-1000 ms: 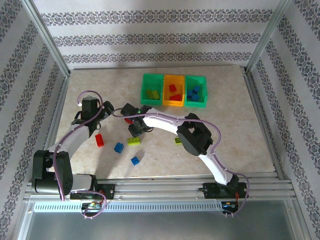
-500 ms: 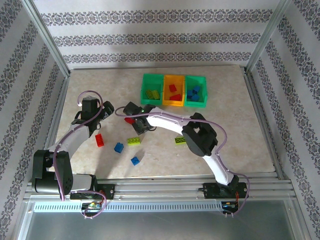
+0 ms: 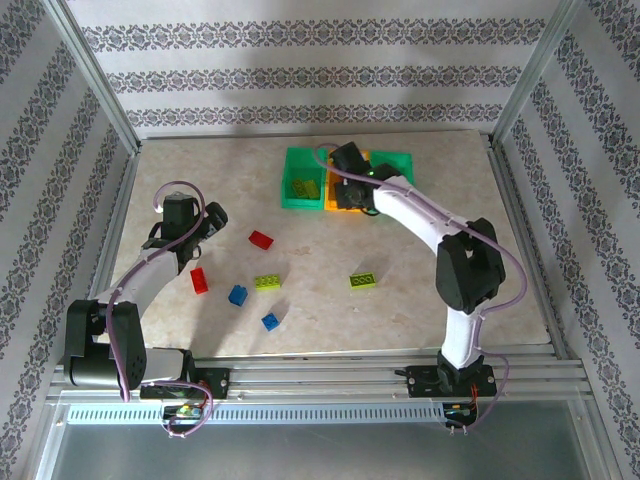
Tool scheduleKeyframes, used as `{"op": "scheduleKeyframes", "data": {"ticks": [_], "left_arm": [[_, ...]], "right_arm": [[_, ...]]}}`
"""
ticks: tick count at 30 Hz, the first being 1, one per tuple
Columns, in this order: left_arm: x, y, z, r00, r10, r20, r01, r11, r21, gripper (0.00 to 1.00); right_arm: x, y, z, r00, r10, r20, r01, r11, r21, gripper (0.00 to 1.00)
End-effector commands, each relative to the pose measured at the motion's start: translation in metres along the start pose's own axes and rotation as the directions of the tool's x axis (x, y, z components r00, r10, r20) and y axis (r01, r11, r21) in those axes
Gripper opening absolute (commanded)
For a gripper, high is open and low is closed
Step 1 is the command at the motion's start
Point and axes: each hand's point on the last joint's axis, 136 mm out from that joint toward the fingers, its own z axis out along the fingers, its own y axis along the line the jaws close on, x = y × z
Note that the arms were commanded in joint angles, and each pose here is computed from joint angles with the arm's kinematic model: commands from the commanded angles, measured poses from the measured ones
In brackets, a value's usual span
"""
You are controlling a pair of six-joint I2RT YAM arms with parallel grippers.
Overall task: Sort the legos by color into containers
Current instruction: Place the lego in the container.
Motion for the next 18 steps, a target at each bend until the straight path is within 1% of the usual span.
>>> {"op": "scheduleKeyframes", "data": {"ticks": [1, 5, 8, 14, 18], "left_arm": [[-0.004, 0.000, -0.001, 1.000, -0.007, 0.007, 0.007, 1.000, 0.016, 1.00], [-0.004, -0.001, -0.003, 1.000, -0.002, 0.006, 0.002, 1.000, 0.018, 1.00], [-0.006, -0.002, -0.005, 1.000, 0.002, 0.007, -0.002, 1.000, 0.021, 1.00], [-0.008, -0.003, -0.009, 1.000, 0.013, 0.012, -0.014, 1.000, 0.023, 1.00], [-0.010, -0.004, -0.013, 1.000, 0.023, 0.010, -0.023, 1.000, 0.019, 1.00]], "right_arm": [[-0.020, -0.033, -0.003, 0.996, 0.069, 0.058, -0.072, 0.996, 0.048, 0.40], [-0.038, -0.067, 0.006, 0.986, 0.139, 0.091, -0.147, 0.986, 0.083, 0.40], [-0.046, -0.084, 0.019, 0.980, 0.175, 0.093, -0.184, 0.978, 0.103, 0.40], [-0.055, -0.106, 0.048, 0.981, 0.178, 0.070, -0.187, 0.969, 0.159, 0.40], [-0.058, -0.110, 0.064, 0.980, 0.189, 0.054, -0.195, 0.968, 0.156, 0.41]]}}
